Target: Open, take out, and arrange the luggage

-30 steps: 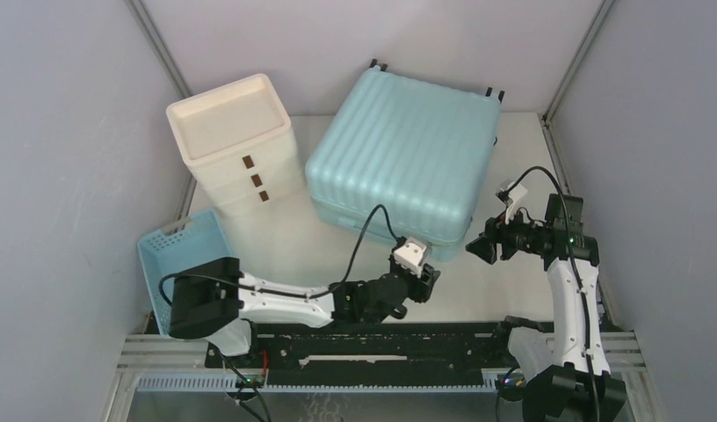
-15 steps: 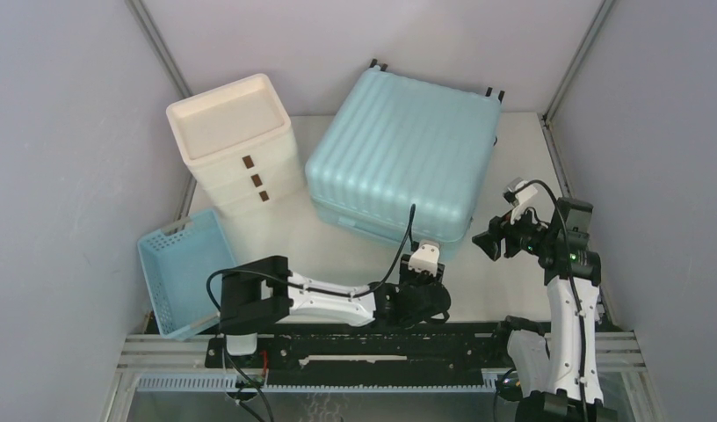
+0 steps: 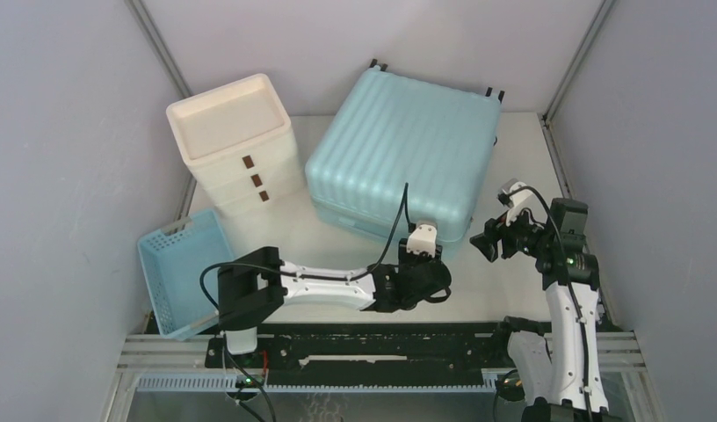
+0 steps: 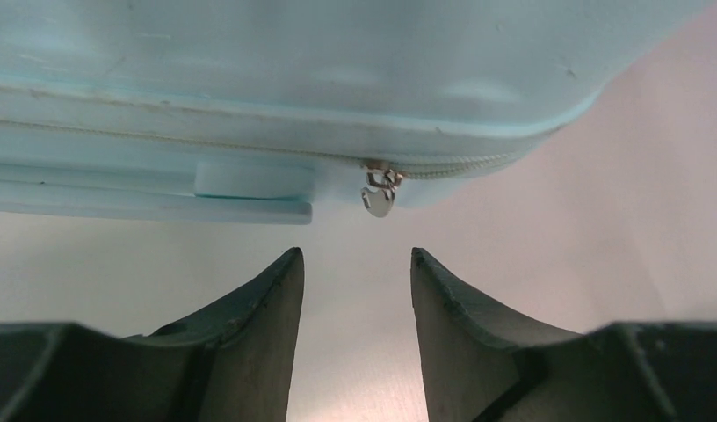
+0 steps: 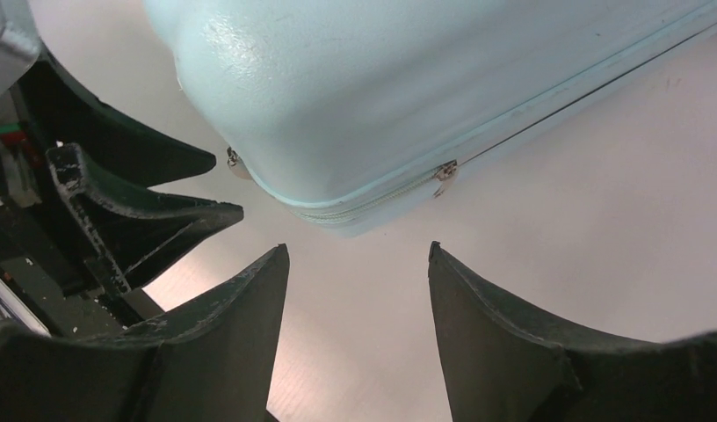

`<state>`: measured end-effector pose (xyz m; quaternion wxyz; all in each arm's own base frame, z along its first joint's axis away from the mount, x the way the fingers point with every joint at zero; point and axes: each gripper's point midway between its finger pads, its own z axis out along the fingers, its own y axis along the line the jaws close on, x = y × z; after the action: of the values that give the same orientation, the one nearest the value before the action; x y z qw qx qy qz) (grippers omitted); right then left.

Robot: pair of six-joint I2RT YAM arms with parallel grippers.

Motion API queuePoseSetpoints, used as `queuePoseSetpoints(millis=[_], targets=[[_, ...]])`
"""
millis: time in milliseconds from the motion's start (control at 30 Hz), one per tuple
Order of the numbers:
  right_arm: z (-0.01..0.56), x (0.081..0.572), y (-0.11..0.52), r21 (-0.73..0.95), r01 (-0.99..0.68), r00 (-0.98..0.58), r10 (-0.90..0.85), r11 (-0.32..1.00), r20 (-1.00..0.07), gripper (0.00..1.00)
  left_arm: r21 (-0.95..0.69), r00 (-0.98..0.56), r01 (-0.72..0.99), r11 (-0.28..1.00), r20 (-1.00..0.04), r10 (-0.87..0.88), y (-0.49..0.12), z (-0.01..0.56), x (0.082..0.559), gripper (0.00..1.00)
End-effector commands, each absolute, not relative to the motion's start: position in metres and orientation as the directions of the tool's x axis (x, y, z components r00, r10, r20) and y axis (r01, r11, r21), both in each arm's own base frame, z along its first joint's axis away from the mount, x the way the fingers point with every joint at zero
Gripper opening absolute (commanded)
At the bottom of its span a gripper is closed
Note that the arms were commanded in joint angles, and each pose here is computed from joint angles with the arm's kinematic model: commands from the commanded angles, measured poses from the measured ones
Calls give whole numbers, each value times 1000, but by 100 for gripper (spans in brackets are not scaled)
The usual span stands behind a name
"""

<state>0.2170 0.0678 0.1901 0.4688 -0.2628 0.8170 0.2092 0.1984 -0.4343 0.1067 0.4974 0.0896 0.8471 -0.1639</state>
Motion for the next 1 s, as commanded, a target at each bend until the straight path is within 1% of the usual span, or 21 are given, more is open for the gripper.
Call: queuePoseSetpoints(millis=[0, 167, 367, 500, 567, 600, 633, 667, 967], targets=[[200, 224, 66, 47, -614, -384, -246, 788, -890, 68, -284, -502, 273, 919, -857, -116, -439, 148, 210, 52], [200, 224, 66, 45, -615, -386, -250, 787, -888, 68, -267, -454, 260, 928, -882, -127, -440, 159, 219, 50], [198, 224, 67, 45, -618, -390, -256, 785, -885, 68, -322, -386, 262, 910, -899, -207, -441, 166, 224, 48], [196, 225, 66, 48, -614, -396, -255, 788, -882, 68, -323, -357, 248, 914, -907, -223, -445, 169, 230, 48], [196, 225, 65, 50, -612, -401, -254, 789, -880, 68, -321, -348, 240, 916, -910, -228, -448, 169, 233, 47], [195, 225, 65, 51, -611, -402, -254, 790, -880, 68, -315, -345, 236, 919, -911, -224, -448, 167, 234, 45], [196, 225, 65, 49, -611, -400, -255, 790, -880, 68, -311, -342, 232, 922, -913, -222, -449, 166, 235, 40], [196, 225, 65, 48, -611, -398, -255, 790, -881, 68, -306, -339, 227, 925, -915, -219, -448, 164, 236, 38], [197, 225, 65, 41, -611, -395, -260, 791, -881, 69, -288, -359, 220, 932, -912, -197, -447, 142, 234, 37]])
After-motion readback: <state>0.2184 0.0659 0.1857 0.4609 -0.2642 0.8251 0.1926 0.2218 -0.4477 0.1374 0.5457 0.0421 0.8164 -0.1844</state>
